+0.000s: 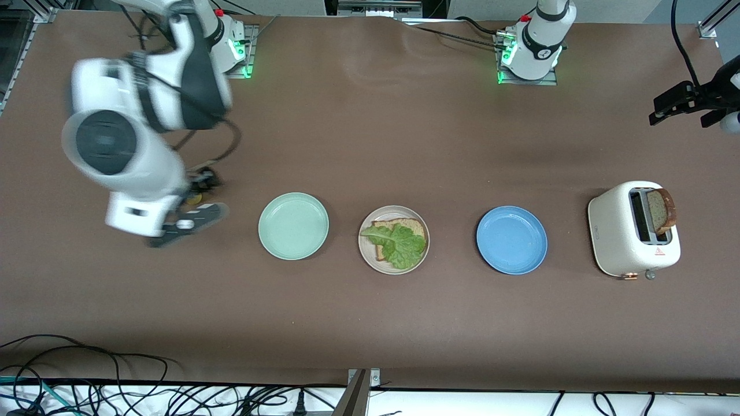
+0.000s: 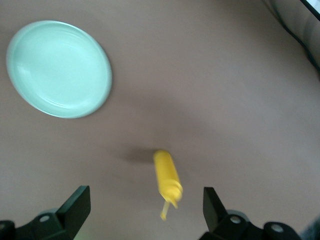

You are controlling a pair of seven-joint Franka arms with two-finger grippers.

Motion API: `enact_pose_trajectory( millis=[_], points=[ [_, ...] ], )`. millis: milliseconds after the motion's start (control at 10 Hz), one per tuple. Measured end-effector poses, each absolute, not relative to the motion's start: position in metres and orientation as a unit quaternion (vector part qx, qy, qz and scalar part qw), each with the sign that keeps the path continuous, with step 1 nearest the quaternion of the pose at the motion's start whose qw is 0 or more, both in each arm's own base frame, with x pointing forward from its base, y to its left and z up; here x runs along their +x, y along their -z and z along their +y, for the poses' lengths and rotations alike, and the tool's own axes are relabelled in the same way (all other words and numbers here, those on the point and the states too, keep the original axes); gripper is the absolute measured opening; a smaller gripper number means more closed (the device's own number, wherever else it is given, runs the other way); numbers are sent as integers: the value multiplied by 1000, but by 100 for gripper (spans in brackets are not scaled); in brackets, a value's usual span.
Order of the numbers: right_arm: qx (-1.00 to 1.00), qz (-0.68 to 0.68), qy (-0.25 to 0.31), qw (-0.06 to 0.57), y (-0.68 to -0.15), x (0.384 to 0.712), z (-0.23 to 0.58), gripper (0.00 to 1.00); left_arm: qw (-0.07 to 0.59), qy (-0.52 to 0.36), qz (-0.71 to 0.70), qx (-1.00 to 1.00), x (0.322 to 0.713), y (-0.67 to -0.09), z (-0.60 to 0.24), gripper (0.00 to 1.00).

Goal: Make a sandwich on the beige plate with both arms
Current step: 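Move the right gripper toward the yellow mustard bottle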

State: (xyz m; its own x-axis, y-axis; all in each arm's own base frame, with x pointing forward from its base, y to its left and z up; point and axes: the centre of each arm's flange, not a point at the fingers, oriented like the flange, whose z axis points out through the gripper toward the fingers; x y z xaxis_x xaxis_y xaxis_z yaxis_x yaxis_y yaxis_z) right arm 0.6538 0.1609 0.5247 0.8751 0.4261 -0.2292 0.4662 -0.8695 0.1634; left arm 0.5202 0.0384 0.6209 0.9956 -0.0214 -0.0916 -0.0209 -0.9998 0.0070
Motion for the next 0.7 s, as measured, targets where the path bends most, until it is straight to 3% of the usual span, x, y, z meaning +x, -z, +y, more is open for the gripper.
enact_pose_trajectory(
  millis=[700],
  points=[
    [985, 121, 89, 87, -555, 655, 44, 100, 3, 46, -5, 999, 520, -621, 45, 100]
  ],
)
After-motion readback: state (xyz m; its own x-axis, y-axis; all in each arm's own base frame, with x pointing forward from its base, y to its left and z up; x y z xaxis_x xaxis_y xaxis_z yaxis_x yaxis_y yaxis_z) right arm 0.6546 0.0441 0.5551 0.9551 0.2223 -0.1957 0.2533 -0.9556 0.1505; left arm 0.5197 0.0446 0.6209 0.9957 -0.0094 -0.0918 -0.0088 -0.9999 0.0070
